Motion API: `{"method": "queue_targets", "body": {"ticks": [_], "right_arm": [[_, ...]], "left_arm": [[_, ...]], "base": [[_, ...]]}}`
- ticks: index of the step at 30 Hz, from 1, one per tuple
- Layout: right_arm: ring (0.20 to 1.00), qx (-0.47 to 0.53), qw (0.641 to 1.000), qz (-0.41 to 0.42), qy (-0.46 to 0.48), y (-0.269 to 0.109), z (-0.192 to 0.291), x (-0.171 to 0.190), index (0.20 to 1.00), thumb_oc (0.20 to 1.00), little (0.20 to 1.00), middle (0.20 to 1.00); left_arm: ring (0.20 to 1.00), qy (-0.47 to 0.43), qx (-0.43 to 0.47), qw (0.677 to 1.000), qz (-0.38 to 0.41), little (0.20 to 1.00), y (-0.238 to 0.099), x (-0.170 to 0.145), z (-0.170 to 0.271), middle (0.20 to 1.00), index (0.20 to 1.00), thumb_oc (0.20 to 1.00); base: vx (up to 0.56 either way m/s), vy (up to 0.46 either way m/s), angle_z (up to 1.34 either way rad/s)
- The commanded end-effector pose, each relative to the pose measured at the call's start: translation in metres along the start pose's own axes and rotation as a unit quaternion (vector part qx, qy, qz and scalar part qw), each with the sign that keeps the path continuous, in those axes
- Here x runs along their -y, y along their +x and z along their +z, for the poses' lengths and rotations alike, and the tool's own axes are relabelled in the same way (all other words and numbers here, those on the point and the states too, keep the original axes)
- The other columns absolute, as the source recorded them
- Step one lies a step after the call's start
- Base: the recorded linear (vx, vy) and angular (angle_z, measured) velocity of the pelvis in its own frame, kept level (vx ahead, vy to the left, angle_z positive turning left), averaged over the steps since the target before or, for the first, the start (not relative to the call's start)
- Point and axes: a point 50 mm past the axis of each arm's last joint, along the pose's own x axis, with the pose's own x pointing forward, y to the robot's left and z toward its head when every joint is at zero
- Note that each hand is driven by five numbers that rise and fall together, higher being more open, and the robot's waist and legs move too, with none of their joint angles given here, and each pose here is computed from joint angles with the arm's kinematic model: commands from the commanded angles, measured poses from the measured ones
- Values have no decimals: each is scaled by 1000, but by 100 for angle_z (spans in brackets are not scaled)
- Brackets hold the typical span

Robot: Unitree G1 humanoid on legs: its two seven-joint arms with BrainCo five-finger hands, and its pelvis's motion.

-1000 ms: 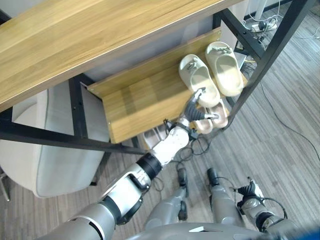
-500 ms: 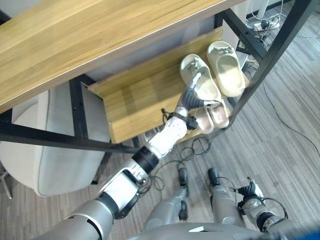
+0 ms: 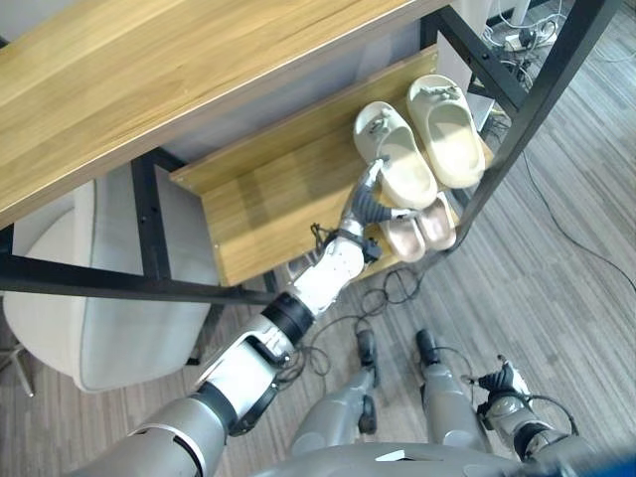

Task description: Arrange the slippers neatly on the shoe rack.

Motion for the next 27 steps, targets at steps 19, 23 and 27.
{"method": "queue_targets", "body": {"ticks": [19,23,27], "right_arm": [[1000,12,1000,-12,-8,3,1,7,1000,1000,1000,1000],[1000,13,1000,-14,-8,3,1,8,1000,1000,1000,1000],[1000,13,1000,-15,-8,3,1,7,1000,1000,1000,1000]], "left_arm": [[1000,48,33,997,60,1000,24,-29,16,1000,1000,1000],[1000,51,33,996,59,1000,24,-28,15,1000,1000,1000],[1000,48,39,996,58,1000,24,-25,19,1000,1000,1000]], "base": [[0,0,0],[0,0,0],[0,0,0]]}}
